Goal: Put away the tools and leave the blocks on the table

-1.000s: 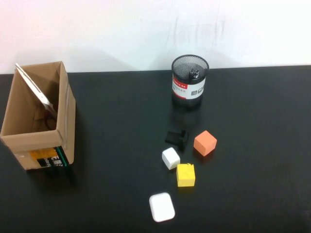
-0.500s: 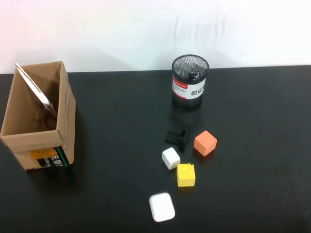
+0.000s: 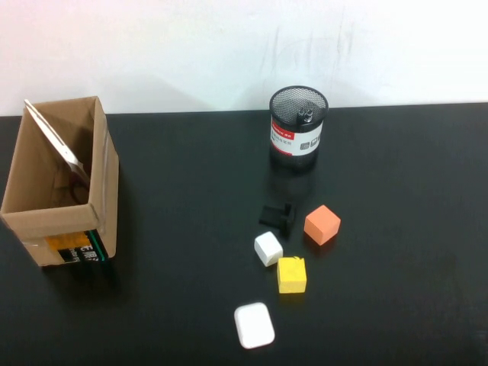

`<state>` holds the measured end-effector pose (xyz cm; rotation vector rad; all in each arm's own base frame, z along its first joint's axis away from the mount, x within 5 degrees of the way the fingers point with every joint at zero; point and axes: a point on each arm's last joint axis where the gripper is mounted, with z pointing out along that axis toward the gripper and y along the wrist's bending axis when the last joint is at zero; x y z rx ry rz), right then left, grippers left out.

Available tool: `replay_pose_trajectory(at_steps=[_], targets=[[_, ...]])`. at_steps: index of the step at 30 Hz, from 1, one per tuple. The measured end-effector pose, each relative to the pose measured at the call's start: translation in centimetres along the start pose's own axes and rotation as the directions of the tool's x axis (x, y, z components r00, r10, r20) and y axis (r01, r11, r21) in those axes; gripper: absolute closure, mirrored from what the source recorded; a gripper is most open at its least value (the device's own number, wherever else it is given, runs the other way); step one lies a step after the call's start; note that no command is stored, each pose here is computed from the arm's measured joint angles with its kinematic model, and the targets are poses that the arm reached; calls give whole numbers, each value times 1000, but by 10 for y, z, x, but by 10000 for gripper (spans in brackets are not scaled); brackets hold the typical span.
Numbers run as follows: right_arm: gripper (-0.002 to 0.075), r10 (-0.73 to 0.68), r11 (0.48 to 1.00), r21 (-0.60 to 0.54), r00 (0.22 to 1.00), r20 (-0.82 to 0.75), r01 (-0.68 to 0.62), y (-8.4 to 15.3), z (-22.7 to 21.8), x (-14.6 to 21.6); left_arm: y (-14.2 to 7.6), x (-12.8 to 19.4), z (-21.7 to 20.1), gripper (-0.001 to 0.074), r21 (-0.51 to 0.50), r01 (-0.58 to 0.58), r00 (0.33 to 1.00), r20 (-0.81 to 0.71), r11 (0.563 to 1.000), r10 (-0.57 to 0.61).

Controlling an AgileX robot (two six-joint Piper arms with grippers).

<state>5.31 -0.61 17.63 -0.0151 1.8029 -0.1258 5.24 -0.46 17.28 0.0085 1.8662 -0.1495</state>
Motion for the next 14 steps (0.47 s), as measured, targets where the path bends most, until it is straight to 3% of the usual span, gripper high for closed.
replay_pose_trajectory(at_steps=[14], targets=[[732, -1, 1000, -14, 1000, -7, 1, 1, 1, 0, 0, 0, 0, 735, 0, 0, 1000, 0, 1000, 0]])
